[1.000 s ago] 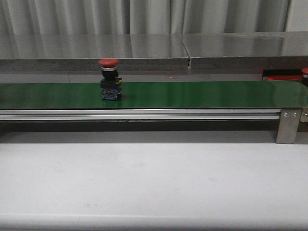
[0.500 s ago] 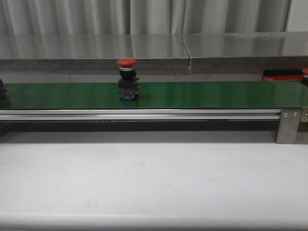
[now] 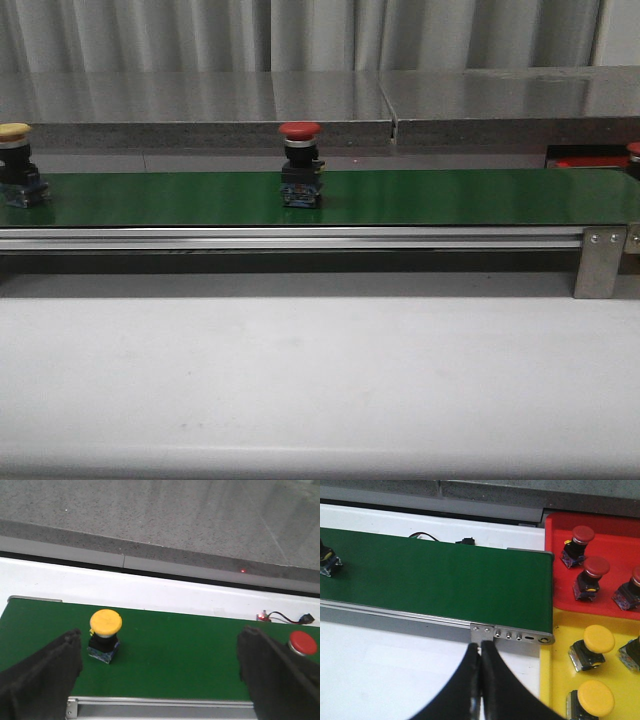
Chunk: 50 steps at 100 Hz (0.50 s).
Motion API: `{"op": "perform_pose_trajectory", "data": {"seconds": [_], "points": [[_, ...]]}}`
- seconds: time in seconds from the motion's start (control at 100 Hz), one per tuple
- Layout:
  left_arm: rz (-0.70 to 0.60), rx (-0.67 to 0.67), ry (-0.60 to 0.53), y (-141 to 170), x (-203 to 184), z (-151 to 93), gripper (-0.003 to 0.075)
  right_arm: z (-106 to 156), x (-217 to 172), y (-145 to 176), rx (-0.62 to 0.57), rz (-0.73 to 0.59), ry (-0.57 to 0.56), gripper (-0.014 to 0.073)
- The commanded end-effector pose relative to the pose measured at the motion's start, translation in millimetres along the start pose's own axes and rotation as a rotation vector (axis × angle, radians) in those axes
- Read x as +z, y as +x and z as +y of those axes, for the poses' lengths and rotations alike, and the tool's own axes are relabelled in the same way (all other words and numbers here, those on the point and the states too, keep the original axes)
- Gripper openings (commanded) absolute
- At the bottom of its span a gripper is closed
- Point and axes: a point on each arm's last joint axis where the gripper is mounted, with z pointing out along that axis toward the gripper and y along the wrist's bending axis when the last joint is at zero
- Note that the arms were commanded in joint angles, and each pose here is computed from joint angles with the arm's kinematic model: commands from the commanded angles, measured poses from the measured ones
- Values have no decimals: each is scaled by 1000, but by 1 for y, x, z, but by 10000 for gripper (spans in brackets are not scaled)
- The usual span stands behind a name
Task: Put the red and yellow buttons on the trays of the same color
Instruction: 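Set the yellow button on the belt's start and open the left gripper, then reach the right gripper to the red button at the belt's end and grasp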
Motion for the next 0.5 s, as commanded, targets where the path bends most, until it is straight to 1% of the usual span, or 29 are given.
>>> {"op": "perform_pose_trajectory", "data": {"seconds": [0.0,0.13,0.18,0.25,0.3,0.37,0.42,0.44,0.49], "points": [[-129,-4,5,3,-30,-8,608,-1,-5,-13,-9,-90,23,-67],[-147,0,10,36,-58,-10,597,-1,-5,-13,-9,-90,23,-67],[-152,1,11,49,-66,-10,575,-1,-5,-13,-9,-90,23,-67],[-158,1,10,67,-74,-10,522,-1,-5,-13,-9,-90,23,-67],[-163,2,10,78,-79,-9,469,-1,-5,-13,-9,-90,23,-67],[-167,-2,12,92,-84,-9,371,-1,-5,-13,-9,-90,23,-67],[-173,-4,11,99,-86,-9,276,-1,-5,-13,-8,-90,22,-67],[-175,-6,11,102,-87,-8,250,-1,-5,-13,-8,-90,22,-67],[-179,-11,10,107,-88,-8,142,-1,-5,-13,-1,-92,19,-67]]}}
